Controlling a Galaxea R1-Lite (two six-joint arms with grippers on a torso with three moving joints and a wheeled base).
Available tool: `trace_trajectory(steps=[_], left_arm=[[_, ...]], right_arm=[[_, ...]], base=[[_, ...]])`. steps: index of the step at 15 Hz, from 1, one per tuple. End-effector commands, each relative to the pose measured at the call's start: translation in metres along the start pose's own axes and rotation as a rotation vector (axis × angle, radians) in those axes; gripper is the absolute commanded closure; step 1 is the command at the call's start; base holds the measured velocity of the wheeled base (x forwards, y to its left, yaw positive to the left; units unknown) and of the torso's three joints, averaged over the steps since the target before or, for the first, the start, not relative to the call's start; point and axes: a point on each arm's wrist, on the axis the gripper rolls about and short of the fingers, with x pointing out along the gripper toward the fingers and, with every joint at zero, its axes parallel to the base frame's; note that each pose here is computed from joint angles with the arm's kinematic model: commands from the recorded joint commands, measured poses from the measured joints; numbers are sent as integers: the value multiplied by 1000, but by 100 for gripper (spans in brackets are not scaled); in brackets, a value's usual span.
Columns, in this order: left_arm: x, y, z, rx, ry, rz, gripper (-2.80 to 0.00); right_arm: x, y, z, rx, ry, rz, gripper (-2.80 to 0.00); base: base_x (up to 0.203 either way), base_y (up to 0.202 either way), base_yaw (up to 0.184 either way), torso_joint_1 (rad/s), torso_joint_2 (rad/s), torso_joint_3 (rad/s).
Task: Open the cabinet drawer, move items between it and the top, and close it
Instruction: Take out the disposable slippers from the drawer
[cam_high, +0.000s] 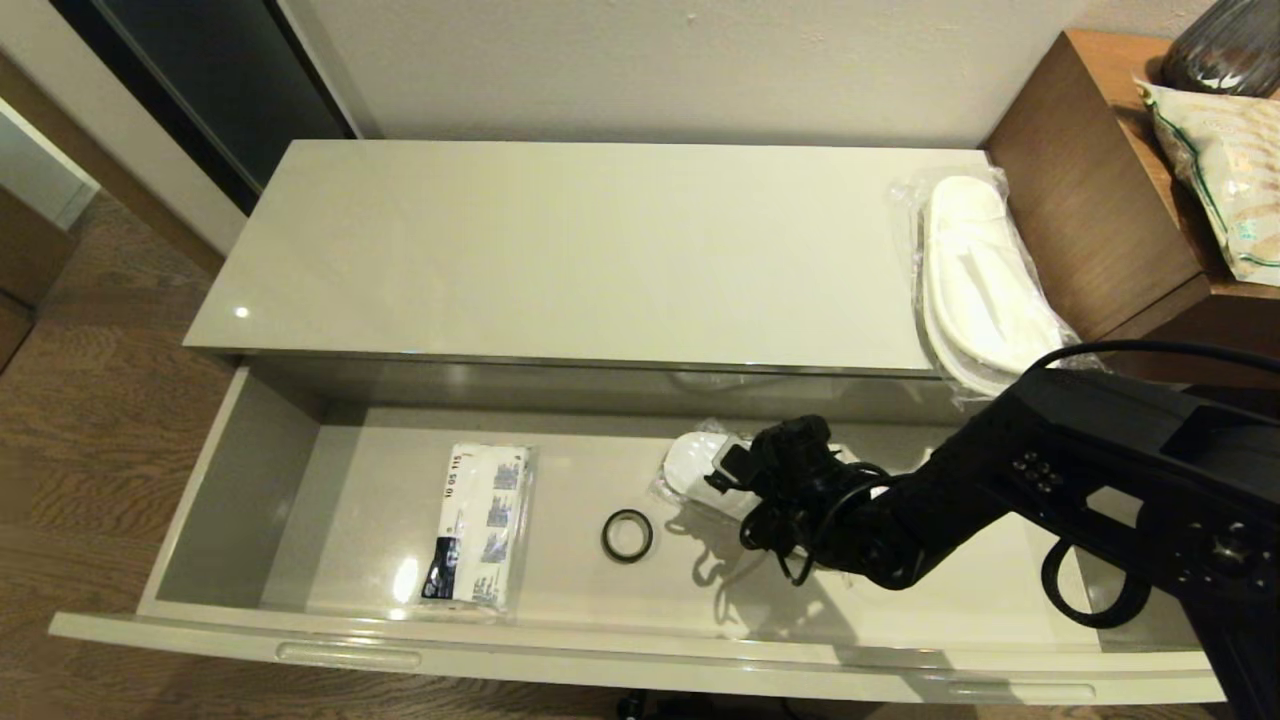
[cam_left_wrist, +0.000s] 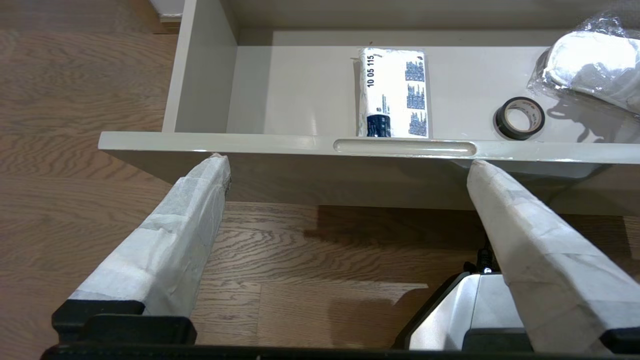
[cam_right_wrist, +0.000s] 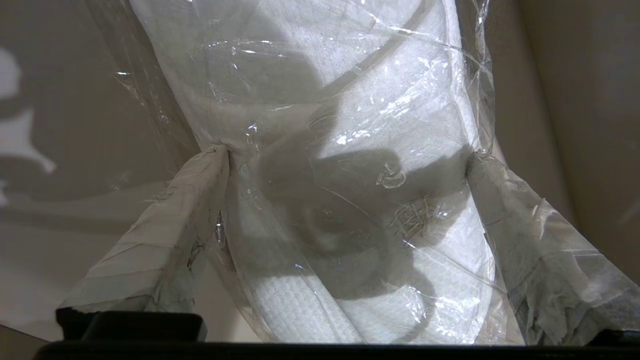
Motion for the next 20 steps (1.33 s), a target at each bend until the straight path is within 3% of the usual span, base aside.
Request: trace_trajectory(steps=[1, 3, 4, 10, 13, 17, 20], left_arm=[[0, 0, 0, 0, 2, 0, -280], [0, 0, 0, 0, 2, 0, -280], [0, 0, 0, 0, 1, 0, -280], [0, 0, 0, 0, 2, 0, -280], [0, 0, 0, 0, 2, 0, -280], [0, 0, 0, -1, 2, 0, -280], [0, 0, 0, 0, 1, 0, -280]], right_arm=[[1, 4, -4, -17, 14, 8, -280], [1, 5, -7, -30, 23, 14, -280], [0, 4, -6, -33, 24, 14, 0], [-3, -1, -1, -18, 1, -1, 0], [-13, -16, 8, -2, -26, -22, 0], [-51, -40, 13, 1, -30, -15, 0], [-76, -45, 10, -12, -30, 7, 0]], base=[[0, 0, 0, 0, 0, 0], [0, 0, 0, 0, 0, 0], [0, 0, 0, 0, 0, 0], [0, 0, 0, 0, 0, 0], [0, 0, 0, 0, 0, 0], [0, 0, 0, 0, 0, 0], [0, 0, 0, 0, 0, 0]])
